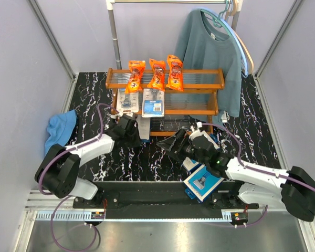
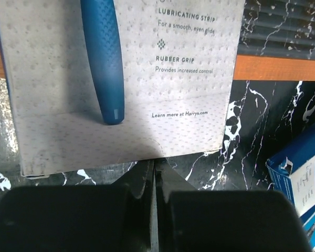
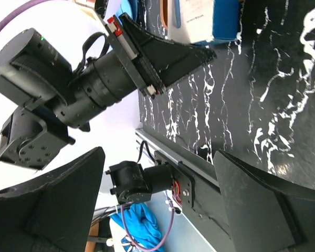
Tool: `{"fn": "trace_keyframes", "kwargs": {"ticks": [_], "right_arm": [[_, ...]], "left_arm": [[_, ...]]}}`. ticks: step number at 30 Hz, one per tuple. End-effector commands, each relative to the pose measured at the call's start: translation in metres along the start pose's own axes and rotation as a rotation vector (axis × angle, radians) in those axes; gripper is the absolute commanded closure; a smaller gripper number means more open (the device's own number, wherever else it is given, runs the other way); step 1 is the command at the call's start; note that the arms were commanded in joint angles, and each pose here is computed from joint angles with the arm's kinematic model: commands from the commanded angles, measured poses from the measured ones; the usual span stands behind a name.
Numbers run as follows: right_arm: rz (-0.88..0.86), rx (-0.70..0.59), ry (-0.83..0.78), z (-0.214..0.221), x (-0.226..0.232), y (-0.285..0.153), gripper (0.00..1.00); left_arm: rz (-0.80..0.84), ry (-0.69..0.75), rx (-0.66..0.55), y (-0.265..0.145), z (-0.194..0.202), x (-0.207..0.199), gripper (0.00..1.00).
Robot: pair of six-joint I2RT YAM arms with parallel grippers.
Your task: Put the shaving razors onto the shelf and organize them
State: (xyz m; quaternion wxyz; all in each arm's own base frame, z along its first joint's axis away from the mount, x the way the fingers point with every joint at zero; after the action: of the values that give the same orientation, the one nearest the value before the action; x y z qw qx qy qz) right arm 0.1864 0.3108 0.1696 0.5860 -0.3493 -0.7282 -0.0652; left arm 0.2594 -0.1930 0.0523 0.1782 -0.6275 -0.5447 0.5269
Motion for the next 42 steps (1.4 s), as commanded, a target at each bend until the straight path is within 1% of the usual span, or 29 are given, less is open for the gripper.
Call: {"fn": "trace_keyframes", "kwargs": {"ticks": [1, 4, 8, 11, 14, 15, 16, 17, 18, 19, 21, 22, 23, 24, 25, 26, 27, 32, 33, 35, 37, 41, 42], "right_arm": [[0.018, -0.033, -0.024, -0.002, -0.002, -0.011, 0.05], [0.019, -0.045, -0.027, -0.003, -0.001, -0.02, 0.05], [0.011, -0.065, -0.023, -0.006, 0.0, -0.031, 0.05], [0.011, -0.072, -0.021, -0.008, 0.0, -0.035, 0.05], [0.008, -0.071, -0.02, -0.007, 0.001, -0.037, 0.05], [0.008, -0.068, -0.023, -0.006, 0.001, -0.037, 0.05], [0.004, -0.068, -0.023, -0.006, 0.003, -0.038, 0.05], [0.004, -0.067, -0.024, -0.005, 0.003, -0.039, 0.05], [0.009, -0.065, -0.026, -0.005, 0.002, -0.04, 0.05], [0.002, -0.066, -0.027, -0.005, 0.005, -0.042, 0.05], [0.015, -0.072, -0.028, -0.005, 0.002, -0.045, 0.04], [0.007, -0.08, -0.024, -0.006, 0.004, -0.049, 0.05], [0.01, -0.09, -0.023, -0.008, 0.004, -0.051, 0.04], [0.023, -0.093, -0.021, -0.009, 0.001, -0.054, 0.04], [0.01, -0.106, -0.017, -0.012, 0.005, -0.059, 0.04], [0.031, -0.113, -0.017, -0.013, 0.0, -0.061, 0.03], [0.045, -0.116, -0.017, -0.013, -0.003, -0.064, 0.03], [0.059, -0.148, -0.008, -0.02, -0.005, -0.079, 0.02], [0.092, -0.143, -0.011, -0.019, -0.012, -0.082, 0.02], [0.1, -0.156, -0.006, -0.022, -0.012, -0.088, 0.02], [0.113, -0.164, 0.003, -0.023, -0.017, -0.096, 0.02], [0.127, -0.184, 0.02, -0.025, -0.026, -0.108, 0.02], [0.115, -0.195, 0.027, -0.027, -0.024, -0.114, 0.02]], "left_arm": [[0.052, 0.003, -0.067, 0.006, -0.017, -0.016, 0.98], [0.076, 0.011, -0.064, 0.002, -0.012, -0.018, 0.99], [0.118, 0.025, -0.103, -0.015, -0.011, -0.024, 0.98], [0.138, 0.023, -0.117, -0.025, -0.003, -0.021, 0.94], [0.162, 0.017, -0.13, -0.035, 0.0, -0.022, 0.85], [0.166, 0.018, -0.13, -0.037, 0.002, -0.021, 0.78], [0.191, 0.021, -0.14, -0.044, 0.002, -0.026, 0.75], [0.197, 0.027, -0.138, -0.046, 0.004, -0.026, 0.69], [0.201, 0.038, -0.13, -0.049, 0.008, -0.028, 0.54], [0.219, 0.044, -0.142, -0.056, 0.008, -0.031, 0.46], [0.229, 0.065, -0.143, -0.063, 0.012, -0.033, 0.35], [0.255, 0.081, -0.157, -0.072, 0.013, -0.038, 0.27], [0.271, 0.093, -0.16, -0.077, 0.015, -0.04, 0.25], [0.276, 0.106, -0.159, -0.08, 0.017, -0.041, 0.2], [0.313, 0.125, -0.163, -0.088, 0.02, -0.047, 0.1], [0.33, 0.137, -0.165, -0.092, 0.021, -0.049, 0.04], [0.346, 0.153, -0.165, -0.096, 0.023, -0.052, 0.01], [0.436, 0.215, -0.11, -0.106, 0.034, -0.073, 0.01], [0.462, 0.236, -0.096, -0.106, 0.039, -0.08, 0.01], [0.481, 0.256, -0.054, -0.103, 0.047, -0.091, 0.01], [0.511, 0.286, 0.003, -0.098, 0.06, -0.108, 0.02], [0.568, 0.33, 0.096, -0.089, 0.089, -0.138, 0.06], [0.57, 0.346, 0.141, -0.083, 0.104, -0.143, 0.07]]}}
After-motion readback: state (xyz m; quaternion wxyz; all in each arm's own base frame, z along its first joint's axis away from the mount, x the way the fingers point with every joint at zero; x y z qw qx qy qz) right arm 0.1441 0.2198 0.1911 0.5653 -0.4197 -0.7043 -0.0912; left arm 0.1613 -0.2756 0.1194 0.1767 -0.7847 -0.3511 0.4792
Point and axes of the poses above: each gripper's point midway between its finger pads, its own y axis out along the fingers, its own x axis along the line the jaws close on, z = x × y, the point moved 1 cm from there along -y, back along the fingers, and after that the axes turned 7 degrees about -y, right-handed, at the moved point
